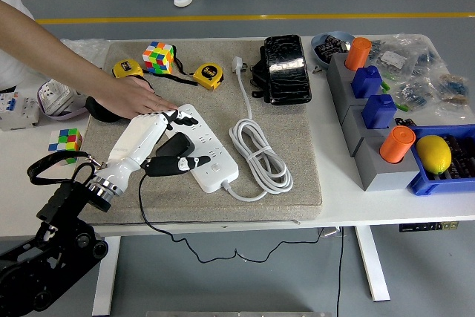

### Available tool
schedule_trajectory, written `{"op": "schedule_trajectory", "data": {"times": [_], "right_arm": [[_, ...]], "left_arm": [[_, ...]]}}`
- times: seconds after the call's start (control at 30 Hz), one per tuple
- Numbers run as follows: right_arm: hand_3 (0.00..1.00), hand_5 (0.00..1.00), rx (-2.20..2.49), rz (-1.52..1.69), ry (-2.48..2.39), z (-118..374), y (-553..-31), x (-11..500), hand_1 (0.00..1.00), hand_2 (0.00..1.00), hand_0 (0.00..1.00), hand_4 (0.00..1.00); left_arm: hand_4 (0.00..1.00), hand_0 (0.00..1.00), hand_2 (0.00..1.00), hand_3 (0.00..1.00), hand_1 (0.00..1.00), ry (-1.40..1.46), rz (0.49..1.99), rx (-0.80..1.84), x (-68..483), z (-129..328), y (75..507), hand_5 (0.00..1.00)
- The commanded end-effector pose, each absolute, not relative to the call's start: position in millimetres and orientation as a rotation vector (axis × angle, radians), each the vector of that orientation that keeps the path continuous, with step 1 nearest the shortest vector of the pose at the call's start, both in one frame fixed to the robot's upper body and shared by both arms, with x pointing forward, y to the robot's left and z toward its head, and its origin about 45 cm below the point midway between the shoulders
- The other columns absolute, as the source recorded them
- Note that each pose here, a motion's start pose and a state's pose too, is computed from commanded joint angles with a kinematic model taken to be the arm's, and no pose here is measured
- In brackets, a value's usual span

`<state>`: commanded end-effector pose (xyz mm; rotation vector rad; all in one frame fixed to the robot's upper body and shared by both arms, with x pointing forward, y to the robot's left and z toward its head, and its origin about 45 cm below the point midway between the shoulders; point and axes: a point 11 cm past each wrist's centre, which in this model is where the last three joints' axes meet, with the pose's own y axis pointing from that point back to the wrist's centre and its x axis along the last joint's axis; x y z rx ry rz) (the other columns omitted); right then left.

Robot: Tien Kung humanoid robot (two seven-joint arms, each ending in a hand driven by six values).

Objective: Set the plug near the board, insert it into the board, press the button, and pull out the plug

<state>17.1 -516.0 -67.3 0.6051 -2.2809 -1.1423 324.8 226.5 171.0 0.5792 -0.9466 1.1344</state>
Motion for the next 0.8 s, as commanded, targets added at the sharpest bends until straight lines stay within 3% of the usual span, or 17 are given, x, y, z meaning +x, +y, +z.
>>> {"op": "schedule_trajectory", "data": {"times": [0.8], "right_arm": [[0.511, 0.389, 0.605, -1.128, -2.297, -66.4, -516.9, 17.8, 0.597, 0.551, 0.553, 0.868]], "left_arm": [[0.998, 0.581, 0.736, 0.716, 0.721, -0.964, 1.074, 0.76, 330.6, 147.0, 231.9, 0.581]]}}
